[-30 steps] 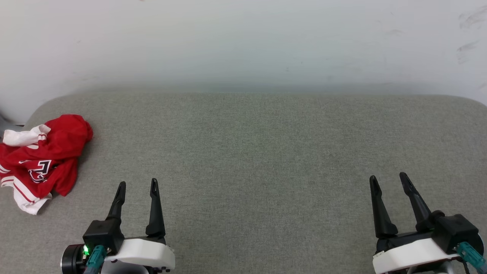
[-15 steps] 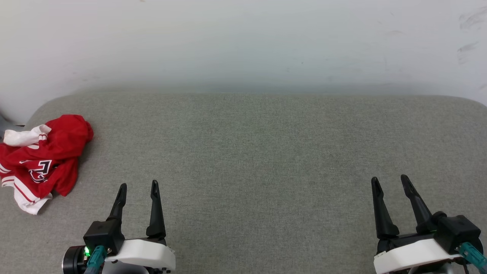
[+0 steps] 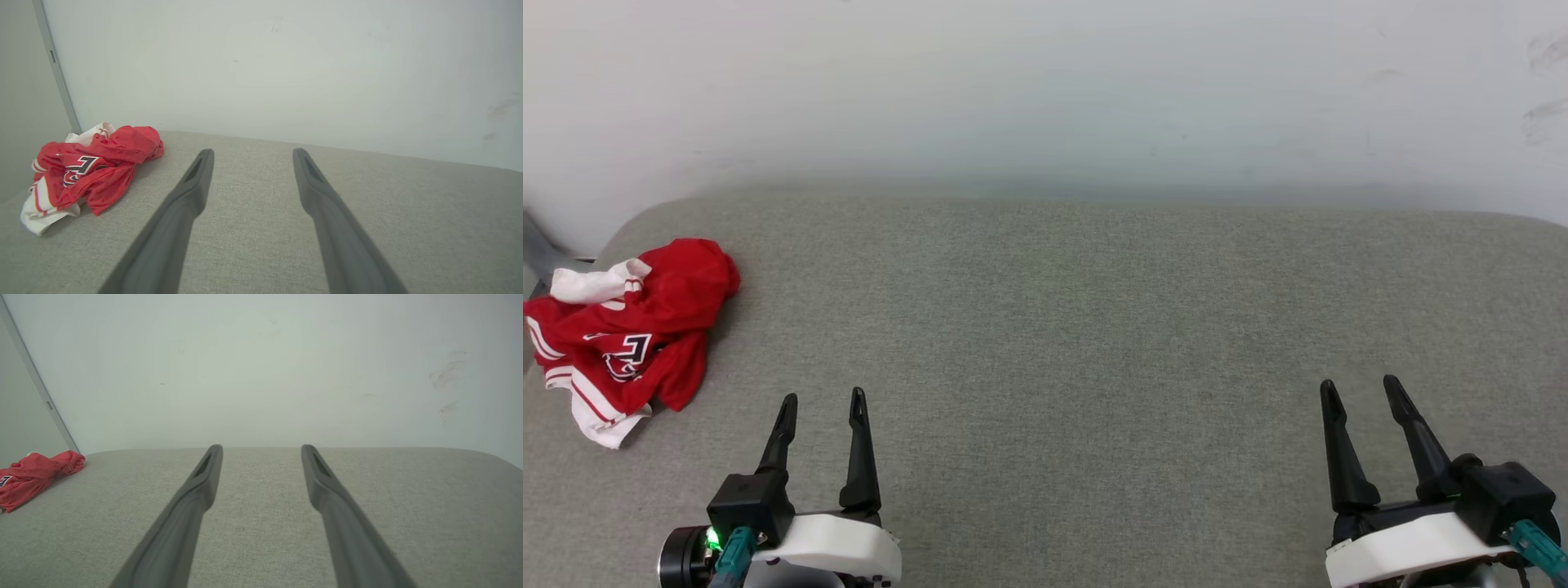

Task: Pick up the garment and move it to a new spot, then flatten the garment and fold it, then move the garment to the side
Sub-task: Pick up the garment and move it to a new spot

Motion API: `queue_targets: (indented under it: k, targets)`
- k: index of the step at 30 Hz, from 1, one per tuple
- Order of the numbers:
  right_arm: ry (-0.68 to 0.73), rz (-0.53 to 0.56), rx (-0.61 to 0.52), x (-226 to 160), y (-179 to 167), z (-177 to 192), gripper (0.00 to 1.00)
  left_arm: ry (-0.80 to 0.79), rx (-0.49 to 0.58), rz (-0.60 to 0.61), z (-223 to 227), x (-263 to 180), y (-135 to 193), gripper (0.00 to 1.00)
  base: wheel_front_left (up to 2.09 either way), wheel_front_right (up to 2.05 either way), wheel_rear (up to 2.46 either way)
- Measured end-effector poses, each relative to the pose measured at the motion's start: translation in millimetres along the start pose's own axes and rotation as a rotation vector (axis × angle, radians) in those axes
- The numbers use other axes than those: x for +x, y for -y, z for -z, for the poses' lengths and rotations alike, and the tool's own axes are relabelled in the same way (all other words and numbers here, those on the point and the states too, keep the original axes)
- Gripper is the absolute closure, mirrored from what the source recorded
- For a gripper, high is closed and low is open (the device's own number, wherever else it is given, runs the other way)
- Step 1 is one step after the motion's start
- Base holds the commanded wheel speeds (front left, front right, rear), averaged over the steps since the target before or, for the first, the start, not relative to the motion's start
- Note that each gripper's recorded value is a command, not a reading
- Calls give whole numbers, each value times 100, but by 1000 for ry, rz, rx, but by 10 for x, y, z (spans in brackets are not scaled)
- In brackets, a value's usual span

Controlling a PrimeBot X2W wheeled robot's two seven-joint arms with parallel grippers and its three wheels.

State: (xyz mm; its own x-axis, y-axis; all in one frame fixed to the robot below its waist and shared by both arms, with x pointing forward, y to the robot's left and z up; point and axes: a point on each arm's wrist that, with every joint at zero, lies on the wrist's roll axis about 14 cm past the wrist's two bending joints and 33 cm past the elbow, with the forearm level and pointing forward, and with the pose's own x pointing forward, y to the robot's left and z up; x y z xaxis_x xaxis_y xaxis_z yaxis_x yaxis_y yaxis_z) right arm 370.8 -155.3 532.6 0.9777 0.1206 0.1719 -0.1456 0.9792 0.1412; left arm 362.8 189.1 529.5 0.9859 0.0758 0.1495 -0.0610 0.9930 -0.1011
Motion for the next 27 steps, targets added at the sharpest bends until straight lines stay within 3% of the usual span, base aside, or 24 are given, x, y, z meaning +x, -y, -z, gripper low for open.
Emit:
queue_targets:
  k: [27]
  targets:
    - [-48, -261, 47, 364, -868, 234, 0, 17, 75, -284, -149, -519, -857, 0, 0, 0, 0]
